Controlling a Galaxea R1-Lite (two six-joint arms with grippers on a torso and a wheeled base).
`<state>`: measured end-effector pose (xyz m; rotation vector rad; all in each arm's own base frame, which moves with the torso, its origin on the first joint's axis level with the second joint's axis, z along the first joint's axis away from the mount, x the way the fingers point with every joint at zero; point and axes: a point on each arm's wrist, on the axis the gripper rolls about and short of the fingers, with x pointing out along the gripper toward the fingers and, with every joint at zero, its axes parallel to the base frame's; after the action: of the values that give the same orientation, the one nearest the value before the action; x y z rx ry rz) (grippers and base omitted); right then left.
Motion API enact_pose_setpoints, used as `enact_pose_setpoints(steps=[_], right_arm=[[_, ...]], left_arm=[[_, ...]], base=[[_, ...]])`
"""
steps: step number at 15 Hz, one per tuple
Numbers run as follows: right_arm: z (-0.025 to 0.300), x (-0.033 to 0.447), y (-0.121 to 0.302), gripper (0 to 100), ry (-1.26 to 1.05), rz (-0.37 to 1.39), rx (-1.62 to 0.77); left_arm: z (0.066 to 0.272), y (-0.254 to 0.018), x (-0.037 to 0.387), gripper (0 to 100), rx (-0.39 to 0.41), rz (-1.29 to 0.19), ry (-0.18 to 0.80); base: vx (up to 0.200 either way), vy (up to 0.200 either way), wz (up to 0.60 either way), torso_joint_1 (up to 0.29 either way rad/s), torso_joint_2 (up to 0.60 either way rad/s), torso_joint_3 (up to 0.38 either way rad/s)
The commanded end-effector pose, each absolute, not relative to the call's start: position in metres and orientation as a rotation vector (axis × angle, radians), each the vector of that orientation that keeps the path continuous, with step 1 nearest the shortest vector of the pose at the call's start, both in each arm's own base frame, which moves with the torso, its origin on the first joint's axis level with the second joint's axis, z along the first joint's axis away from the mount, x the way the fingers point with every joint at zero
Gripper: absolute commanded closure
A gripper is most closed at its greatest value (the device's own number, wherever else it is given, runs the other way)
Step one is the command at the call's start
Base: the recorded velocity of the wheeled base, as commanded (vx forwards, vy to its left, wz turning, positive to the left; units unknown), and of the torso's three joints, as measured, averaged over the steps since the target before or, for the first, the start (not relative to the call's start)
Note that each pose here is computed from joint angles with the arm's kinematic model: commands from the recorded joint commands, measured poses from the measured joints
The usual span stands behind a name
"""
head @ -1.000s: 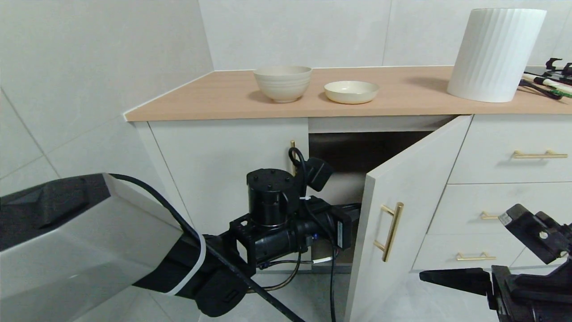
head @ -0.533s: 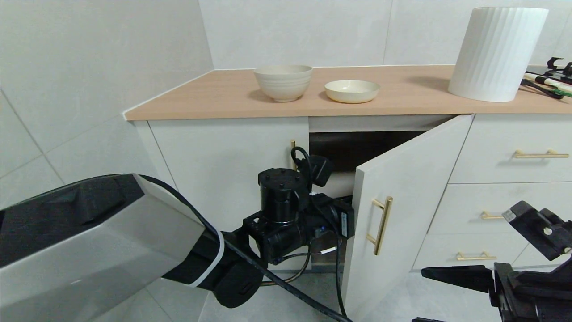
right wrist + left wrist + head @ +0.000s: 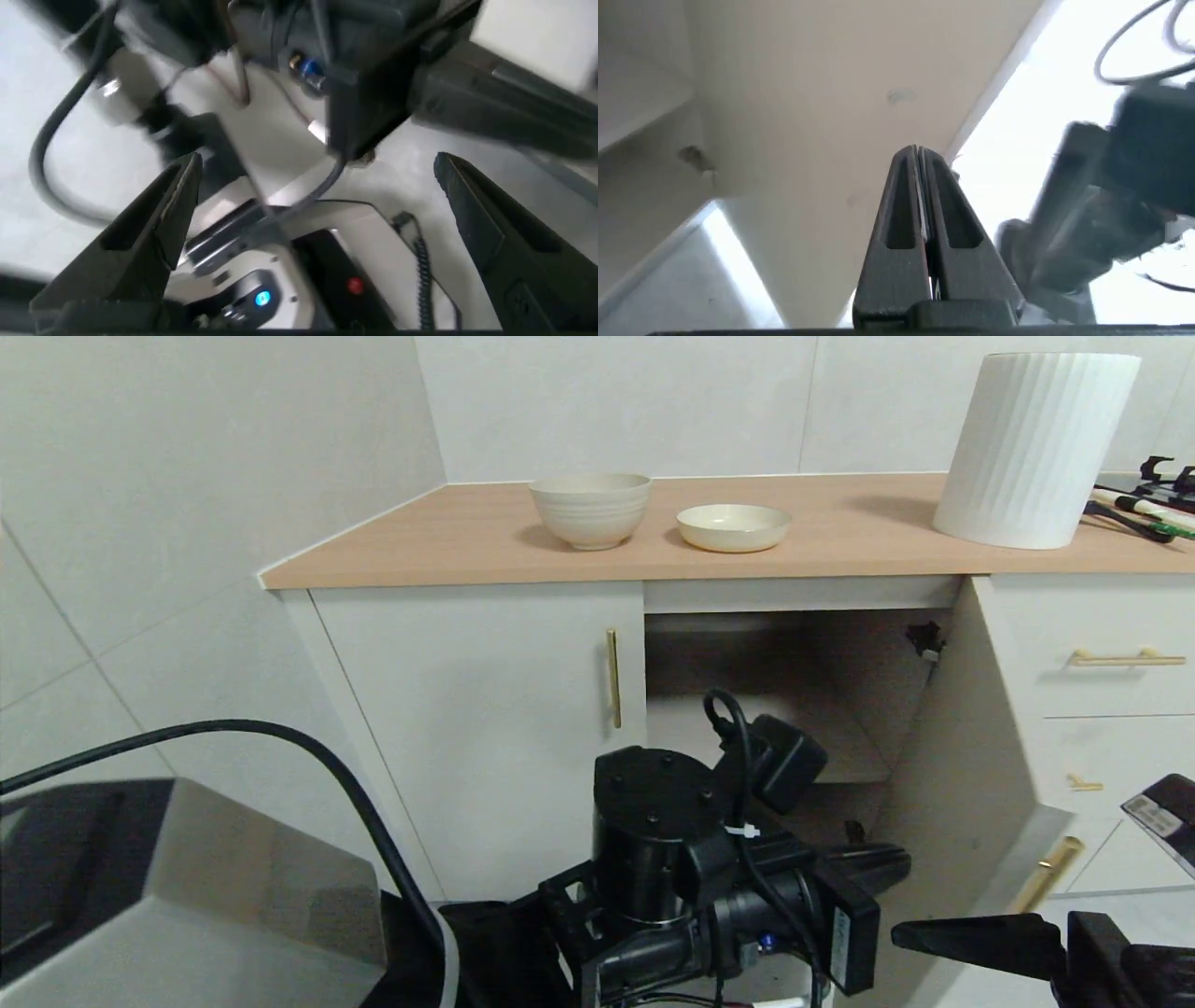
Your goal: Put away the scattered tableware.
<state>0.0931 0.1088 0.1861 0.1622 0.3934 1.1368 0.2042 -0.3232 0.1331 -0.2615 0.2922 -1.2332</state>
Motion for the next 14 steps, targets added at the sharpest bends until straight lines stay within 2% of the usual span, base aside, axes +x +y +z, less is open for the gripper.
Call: enact_pose_setpoints(steps=[1,5,7,9,14], right_arm=[[0.188,0.088,0.107,0,0.378,1.158,0.163],[0.187,0.092,0.110,0,0.388,1.139,0.160],[0.187,0.105,0.115,0,0.402,1.054,0.157],[0.185,0.127,0.120,0,0.420,0.921,0.154],[0.207,0.185,0.133,0,0.381,0.796,0.176]], left_arm=[[0.138,-0.306,0.216,100,-0.277,-1.180,0.266],[0.141,-0.289,0.232,100,-0.282,-1.115,0.237],[0.143,-0.271,0.243,100,-0.286,-1.041,0.223],[0.153,-0.242,0.247,100,-0.291,-0.978,0.204],[0.190,-0.156,0.249,100,-0.240,-0.773,0.098]], base=[[0.000,0.000,0.00,0.000,0.00,0.000],[0.000,0.000,0.00,0.000,0.00,0.000],[0.000,0.000,0.00,0.000,0.00,0.000],[0.000,0.000,0.00,0.000,0.00,0.000],[0.000,0.000,0.00,0.000,0.00,0.000]])
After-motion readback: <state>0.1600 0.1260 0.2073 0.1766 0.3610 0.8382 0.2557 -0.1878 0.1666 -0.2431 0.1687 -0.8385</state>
